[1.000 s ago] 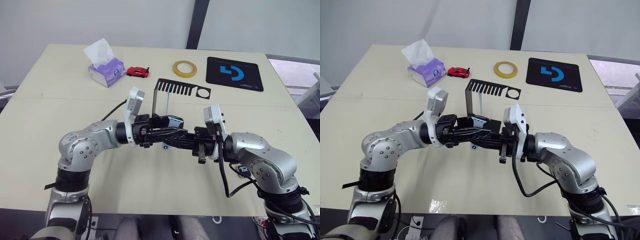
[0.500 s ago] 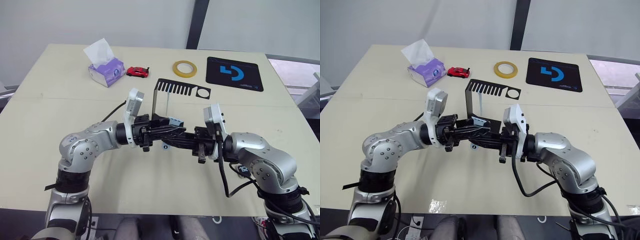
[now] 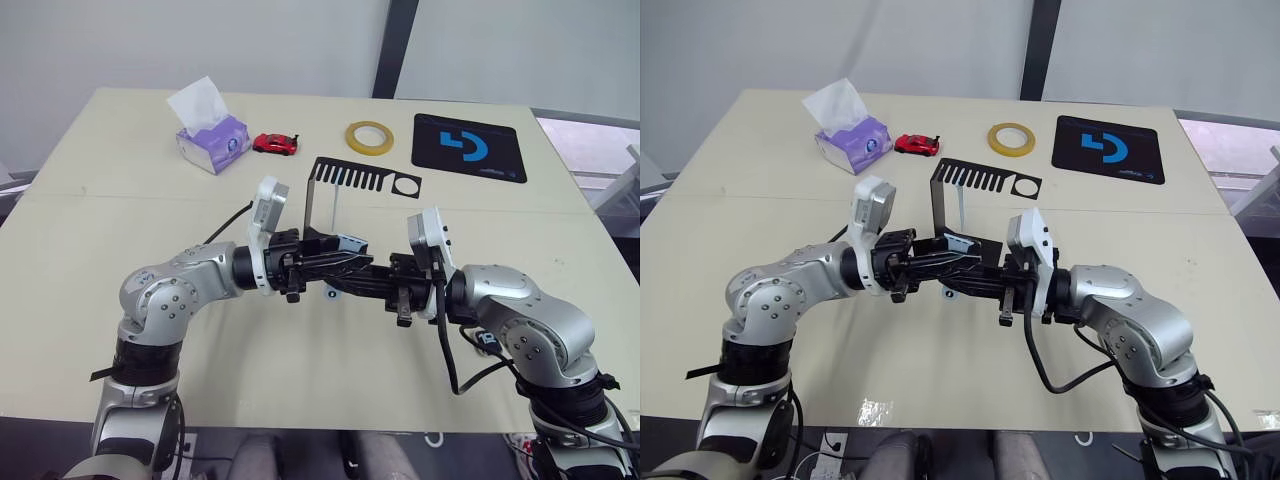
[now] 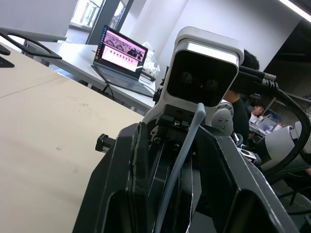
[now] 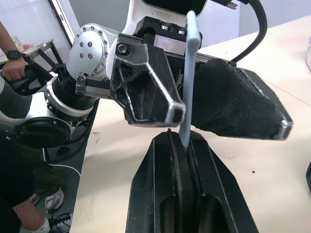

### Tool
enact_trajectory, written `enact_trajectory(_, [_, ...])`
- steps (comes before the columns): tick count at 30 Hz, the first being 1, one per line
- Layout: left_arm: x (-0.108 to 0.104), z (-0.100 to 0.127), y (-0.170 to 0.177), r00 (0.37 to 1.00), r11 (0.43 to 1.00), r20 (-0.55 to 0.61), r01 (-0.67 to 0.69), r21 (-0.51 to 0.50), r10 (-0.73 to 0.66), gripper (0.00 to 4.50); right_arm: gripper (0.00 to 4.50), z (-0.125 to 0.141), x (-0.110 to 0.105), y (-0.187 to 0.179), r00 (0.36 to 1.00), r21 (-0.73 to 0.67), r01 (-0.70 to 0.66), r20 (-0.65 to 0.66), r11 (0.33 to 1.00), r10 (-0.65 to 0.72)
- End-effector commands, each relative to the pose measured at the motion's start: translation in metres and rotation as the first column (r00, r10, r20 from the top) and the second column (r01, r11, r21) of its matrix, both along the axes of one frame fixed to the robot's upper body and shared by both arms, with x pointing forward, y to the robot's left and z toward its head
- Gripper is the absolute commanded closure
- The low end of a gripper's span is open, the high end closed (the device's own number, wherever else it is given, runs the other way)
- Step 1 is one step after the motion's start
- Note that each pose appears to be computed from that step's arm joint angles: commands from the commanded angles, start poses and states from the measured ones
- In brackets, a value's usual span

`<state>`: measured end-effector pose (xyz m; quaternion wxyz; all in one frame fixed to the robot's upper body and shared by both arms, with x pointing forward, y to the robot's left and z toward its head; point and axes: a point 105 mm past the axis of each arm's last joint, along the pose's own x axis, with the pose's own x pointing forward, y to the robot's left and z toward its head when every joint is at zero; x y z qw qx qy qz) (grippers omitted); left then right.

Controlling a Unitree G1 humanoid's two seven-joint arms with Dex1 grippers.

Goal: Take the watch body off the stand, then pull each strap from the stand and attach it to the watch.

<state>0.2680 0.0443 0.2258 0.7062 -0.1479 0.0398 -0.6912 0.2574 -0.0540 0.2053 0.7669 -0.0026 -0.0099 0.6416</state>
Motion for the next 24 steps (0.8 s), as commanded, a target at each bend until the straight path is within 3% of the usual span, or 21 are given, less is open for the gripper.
enact_trajectory(1, [-0.0045,0.0115,-0.0018,0.999,0.999,0.045,0.021,-0.03,-0.02,2.81,4.5,0.0066,-0.003,-0.0017,0.999,0.006,-0.005,0.032,1.0,0.005])
enact_trajectory(10, [-0.0046,0.0131,-0.0015,0.999,0.999,0.048,0.02,-0.041,-0.018,2.81,4.5,0.0067,-0.0028,-0.002,0.999,0.003,-0.005,0.033,1.0,0.005])
enact_trajectory(14, [-0.0048,0.0122,-0.0006,0.999,0.999,0.046,0.02,-0.043,-0.018,3.73,4.5,0.0069,-0.0024,-0.002,0.999,0.005,-0.003,0.034,1.0,0.003])
enact_trajectory(16, [-0.005,0.0117,-0.0002,0.999,0.999,0.044,0.02,-0.042,-0.018,4.47,4.5,0.0073,-0.0023,-0.0021,0.999,0.007,-0.002,0.034,1.0,0.002])
enact_trajectory(24, [-0.0028,0.0094,0.0011,0.999,0.999,0.044,0.013,-0.035,-0.012,4.47,4.5,0.0085,-0.0012,-0.0037,0.999,0.01,0.008,0.037,1.0,-0.008])
